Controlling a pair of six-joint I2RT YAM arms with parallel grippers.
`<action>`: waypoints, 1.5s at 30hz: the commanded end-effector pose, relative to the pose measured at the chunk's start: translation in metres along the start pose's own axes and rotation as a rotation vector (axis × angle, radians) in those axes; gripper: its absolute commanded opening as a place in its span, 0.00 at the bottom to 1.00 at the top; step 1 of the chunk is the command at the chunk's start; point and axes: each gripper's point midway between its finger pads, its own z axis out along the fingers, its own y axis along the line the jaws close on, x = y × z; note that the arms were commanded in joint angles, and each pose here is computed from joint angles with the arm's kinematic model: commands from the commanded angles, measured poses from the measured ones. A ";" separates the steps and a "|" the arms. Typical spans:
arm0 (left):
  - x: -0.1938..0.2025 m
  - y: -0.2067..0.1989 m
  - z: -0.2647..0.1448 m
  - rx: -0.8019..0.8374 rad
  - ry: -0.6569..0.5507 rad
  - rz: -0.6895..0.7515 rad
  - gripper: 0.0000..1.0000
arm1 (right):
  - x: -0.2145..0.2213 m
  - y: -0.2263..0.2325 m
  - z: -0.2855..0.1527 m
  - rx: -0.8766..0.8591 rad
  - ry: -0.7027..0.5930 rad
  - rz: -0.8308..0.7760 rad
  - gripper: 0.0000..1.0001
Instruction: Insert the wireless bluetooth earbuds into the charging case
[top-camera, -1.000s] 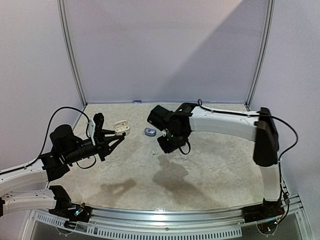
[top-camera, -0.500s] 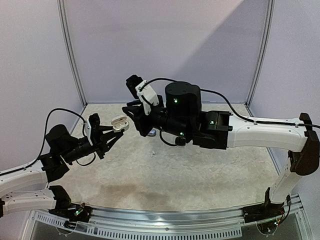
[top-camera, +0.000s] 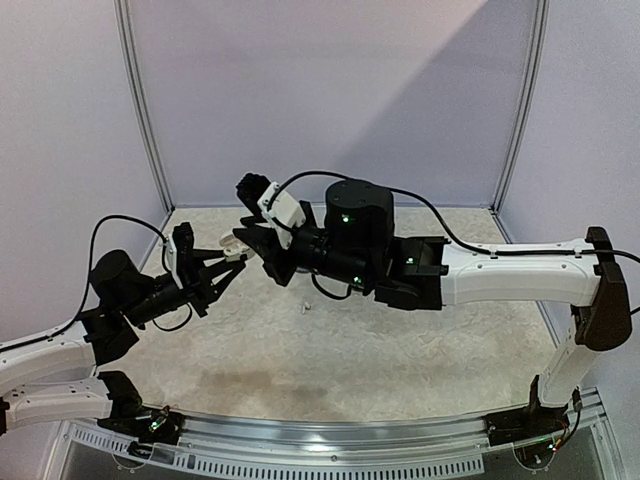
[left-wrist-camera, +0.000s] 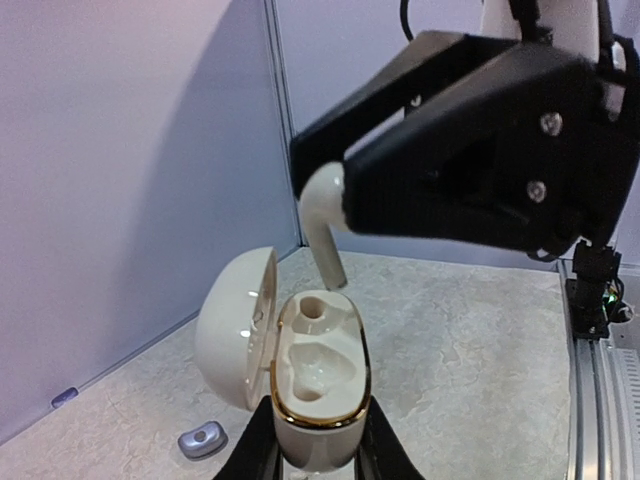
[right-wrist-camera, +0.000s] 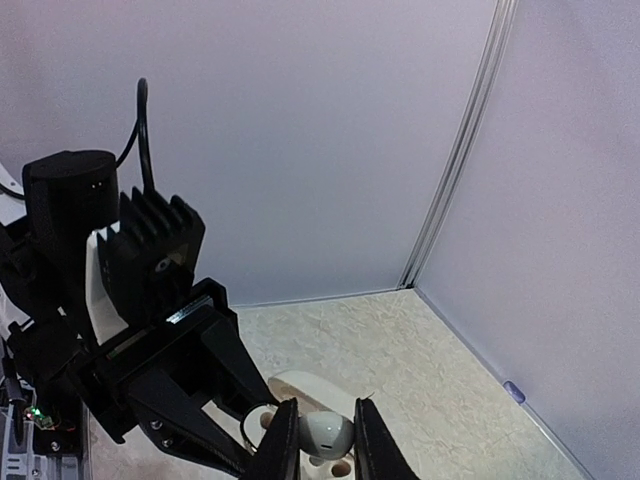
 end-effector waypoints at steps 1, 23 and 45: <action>-0.006 -0.006 0.001 0.023 -0.028 -0.033 0.00 | 0.011 -0.003 -0.002 0.019 0.024 -0.029 0.00; -0.006 -0.010 0.001 0.044 -0.029 -0.073 0.00 | 0.026 -0.012 0.002 0.074 0.069 -0.080 0.00; -0.007 -0.008 0.001 0.036 -0.035 -0.075 0.00 | 0.042 -0.009 0.007 0.068 0.112 -0.112 0.09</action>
